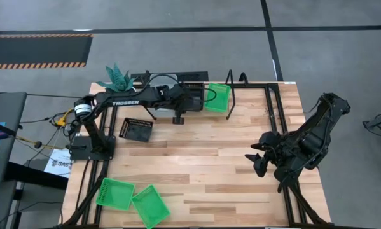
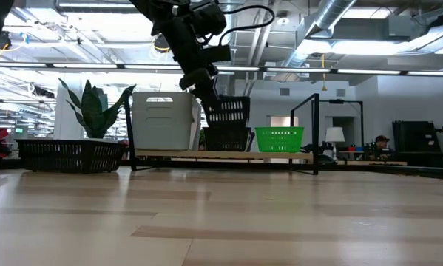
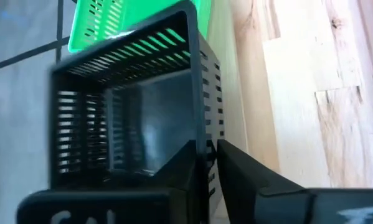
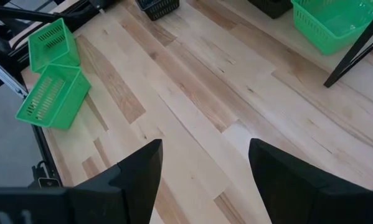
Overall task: Stack baskets on shelf by color
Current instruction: Stack the right black bin on top of the black bin on the shelf, then stack the black bin on top of the black bin on the shelf
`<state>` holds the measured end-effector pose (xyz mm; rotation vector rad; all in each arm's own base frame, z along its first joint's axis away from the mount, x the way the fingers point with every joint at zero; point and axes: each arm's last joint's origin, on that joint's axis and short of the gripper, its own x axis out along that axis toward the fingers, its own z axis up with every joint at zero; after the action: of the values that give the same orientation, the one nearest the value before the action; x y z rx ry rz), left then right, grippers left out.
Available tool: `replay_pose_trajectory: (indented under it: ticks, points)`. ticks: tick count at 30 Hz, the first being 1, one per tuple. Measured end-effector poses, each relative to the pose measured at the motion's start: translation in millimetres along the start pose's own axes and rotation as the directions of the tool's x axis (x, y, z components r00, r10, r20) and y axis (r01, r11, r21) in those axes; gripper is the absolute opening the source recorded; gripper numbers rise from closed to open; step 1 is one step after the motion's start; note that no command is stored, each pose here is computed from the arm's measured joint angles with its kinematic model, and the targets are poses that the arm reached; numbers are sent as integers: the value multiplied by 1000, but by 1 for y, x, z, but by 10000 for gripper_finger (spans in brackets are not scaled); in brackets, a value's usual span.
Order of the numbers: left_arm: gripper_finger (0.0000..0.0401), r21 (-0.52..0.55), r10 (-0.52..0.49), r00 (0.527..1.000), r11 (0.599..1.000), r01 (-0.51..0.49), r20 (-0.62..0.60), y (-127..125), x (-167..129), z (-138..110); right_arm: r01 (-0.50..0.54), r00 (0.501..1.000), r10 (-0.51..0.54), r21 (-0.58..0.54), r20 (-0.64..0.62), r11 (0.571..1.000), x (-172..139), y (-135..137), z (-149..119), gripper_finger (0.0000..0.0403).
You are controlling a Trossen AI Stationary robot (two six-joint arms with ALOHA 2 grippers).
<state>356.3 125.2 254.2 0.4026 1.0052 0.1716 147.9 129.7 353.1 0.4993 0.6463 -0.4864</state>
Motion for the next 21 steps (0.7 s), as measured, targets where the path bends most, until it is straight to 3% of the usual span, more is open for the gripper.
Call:
replay_pose_trajectory:
  ticks: [10,16,21]
  points:
    - [91,-6,51,996,999,-51,-75,-6,23,-2,1,1000,-1,-3,-1,1000,0,0,0,264]
    - [92,12,62,994,998,-62,-89,-9,19,3,0,1000,0,-1,-2,1000,0,0,0,264]
    - [93,-13,109,993,994,-110,-55,-5,1,25,0,1000,0,-5,-3,1000,0,0,0,264]
